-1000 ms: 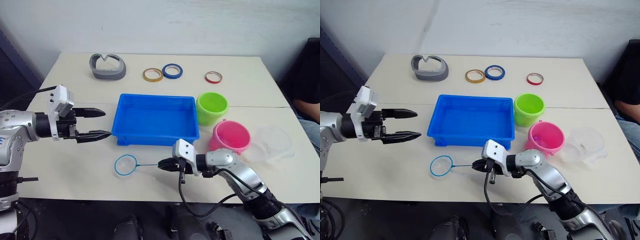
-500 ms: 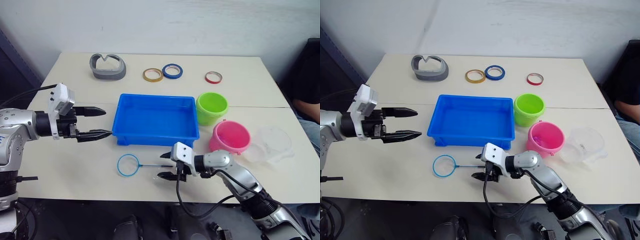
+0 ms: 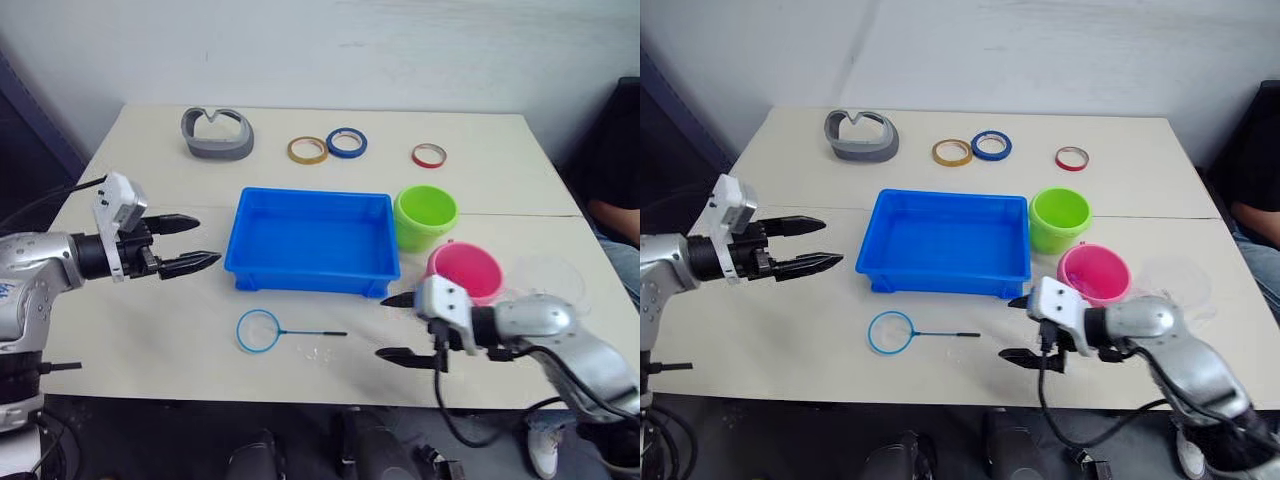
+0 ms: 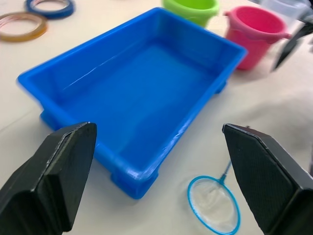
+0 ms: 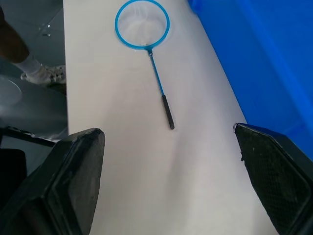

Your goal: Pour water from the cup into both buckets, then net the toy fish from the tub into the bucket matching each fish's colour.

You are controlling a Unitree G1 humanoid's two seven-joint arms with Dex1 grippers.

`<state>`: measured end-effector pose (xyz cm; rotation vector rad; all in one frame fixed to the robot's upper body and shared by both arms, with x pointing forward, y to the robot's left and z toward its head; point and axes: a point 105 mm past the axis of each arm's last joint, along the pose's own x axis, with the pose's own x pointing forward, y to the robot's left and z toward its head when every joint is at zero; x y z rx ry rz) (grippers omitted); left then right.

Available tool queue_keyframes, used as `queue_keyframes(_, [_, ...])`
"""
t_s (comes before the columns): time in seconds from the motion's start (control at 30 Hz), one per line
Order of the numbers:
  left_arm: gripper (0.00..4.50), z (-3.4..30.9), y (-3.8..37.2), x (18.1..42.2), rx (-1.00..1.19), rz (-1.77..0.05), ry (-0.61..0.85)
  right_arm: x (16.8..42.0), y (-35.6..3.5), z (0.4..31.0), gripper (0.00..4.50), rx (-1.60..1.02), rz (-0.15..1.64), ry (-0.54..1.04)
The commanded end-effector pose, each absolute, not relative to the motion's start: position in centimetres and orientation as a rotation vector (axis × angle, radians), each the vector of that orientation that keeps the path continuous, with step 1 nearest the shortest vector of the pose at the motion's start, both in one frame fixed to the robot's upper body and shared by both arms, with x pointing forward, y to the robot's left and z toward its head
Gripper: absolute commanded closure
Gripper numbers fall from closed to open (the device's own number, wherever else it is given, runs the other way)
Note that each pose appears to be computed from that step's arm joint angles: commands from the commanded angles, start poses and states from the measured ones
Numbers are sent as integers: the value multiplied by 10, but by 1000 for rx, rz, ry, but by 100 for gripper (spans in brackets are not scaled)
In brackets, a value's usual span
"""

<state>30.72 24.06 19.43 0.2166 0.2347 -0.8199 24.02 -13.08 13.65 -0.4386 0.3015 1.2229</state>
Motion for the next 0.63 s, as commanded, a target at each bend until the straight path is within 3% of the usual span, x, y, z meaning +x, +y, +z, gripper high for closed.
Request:
queue_keyframes(0.03, [0,189,260,298,239,-669,206,214,-147,144,5,-357,1174,312])
queue_keyframes(0.33, [0,122,291,228,108,-465,320,159,-197,93,5,-204,984,489])
queue_keyframes(0.5, [0,94,304,200,55,-380,381,158,-206,86,5,-219,971,487])
queue_keyframes(0.63, [0,88,306,193,57,-374,385,162,-208,84,5,-234,977,474])
